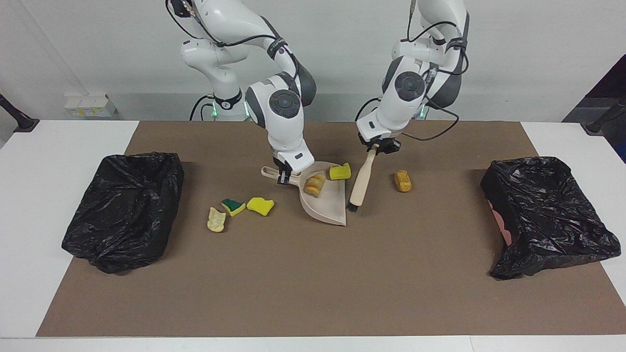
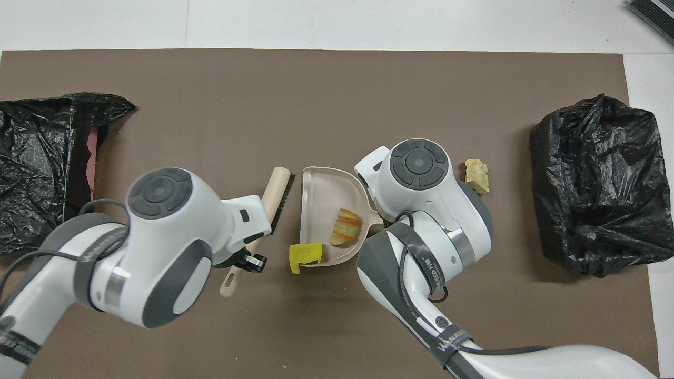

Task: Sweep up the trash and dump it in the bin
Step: 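Sweep the bread and sponge pieces into the dustpan with the left gripper's brush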

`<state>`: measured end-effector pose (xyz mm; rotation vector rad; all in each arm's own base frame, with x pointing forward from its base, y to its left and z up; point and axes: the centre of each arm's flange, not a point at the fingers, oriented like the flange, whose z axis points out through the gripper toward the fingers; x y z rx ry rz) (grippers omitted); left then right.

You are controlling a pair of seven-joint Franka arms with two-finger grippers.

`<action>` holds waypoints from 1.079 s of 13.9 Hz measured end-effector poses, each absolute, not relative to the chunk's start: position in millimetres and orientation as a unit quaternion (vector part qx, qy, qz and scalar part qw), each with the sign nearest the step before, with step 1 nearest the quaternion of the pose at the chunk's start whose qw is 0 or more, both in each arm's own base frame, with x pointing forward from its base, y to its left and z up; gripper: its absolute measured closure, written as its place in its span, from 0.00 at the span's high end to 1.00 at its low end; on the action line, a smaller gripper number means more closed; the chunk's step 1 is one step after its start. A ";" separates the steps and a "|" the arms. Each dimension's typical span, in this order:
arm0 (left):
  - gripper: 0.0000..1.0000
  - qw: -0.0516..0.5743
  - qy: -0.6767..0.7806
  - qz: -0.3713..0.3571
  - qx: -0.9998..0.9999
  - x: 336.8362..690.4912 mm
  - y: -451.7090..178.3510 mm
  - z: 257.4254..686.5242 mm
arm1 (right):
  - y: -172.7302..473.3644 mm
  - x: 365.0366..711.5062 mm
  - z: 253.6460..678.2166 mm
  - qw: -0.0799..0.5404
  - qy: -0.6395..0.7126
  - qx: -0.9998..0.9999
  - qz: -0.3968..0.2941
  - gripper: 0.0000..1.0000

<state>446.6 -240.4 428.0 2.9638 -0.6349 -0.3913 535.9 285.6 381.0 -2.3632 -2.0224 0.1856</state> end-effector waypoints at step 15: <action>0.27 -0.091 0.130 -0.144 0.977 384.4 -144.2 372.4 | 296.7 532.7 378.9 0.010 -0.656 -0.753 0.044 0.33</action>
